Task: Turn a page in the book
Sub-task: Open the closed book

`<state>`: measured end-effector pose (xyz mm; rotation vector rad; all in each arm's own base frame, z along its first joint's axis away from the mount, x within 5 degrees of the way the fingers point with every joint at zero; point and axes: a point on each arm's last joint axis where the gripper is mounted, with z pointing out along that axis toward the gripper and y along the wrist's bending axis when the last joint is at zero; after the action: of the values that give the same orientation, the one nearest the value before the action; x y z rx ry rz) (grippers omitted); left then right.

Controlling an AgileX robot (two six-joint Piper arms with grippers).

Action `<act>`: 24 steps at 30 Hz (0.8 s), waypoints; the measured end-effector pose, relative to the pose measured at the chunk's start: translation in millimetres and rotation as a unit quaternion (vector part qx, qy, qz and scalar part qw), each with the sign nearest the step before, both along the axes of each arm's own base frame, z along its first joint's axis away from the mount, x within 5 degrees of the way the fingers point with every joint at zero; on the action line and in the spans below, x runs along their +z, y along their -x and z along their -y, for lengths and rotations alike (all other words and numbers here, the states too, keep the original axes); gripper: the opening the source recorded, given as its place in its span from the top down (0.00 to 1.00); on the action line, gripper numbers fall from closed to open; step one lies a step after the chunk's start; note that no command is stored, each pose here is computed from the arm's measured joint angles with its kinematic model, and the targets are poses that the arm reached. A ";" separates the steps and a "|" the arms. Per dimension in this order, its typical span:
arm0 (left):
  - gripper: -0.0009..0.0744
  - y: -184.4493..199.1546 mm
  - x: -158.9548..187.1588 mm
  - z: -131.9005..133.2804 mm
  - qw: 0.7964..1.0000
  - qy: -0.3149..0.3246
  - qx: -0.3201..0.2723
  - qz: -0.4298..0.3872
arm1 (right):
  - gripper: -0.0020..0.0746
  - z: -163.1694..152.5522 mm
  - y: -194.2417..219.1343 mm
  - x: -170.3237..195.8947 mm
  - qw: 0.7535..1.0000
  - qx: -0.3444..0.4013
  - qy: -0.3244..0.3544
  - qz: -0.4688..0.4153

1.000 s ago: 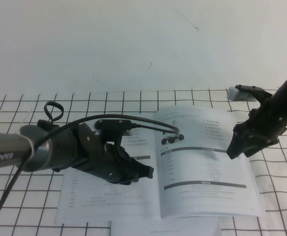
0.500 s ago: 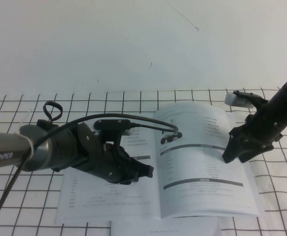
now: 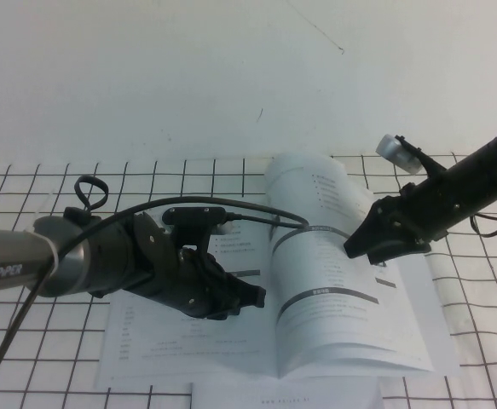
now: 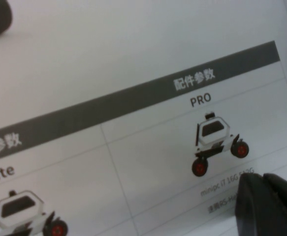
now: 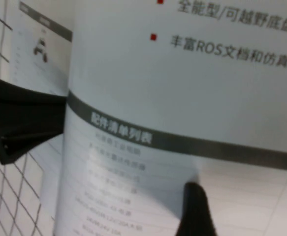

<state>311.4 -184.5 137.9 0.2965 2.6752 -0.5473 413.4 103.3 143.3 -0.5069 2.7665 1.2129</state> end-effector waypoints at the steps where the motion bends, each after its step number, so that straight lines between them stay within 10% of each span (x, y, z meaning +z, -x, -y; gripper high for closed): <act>1: 0.99 0.0 0.0 0.0 1.000 0.000 0.000 0.000 | 0.38 -1.3 -0.2 1.4 1.000 -0.001 -0.011 0.001; 24: 0.99 -0.3 0.1 -0.1 1.000 0.000 0.002 0.001 | 0.38 -26.1 -4.0 23.8 0.987 -0.021 -0.156 0.027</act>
<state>311.8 -184.5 138.0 0.2912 2.6731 -0.5464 417.4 129.4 167.1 -0.4421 2.4613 1.5586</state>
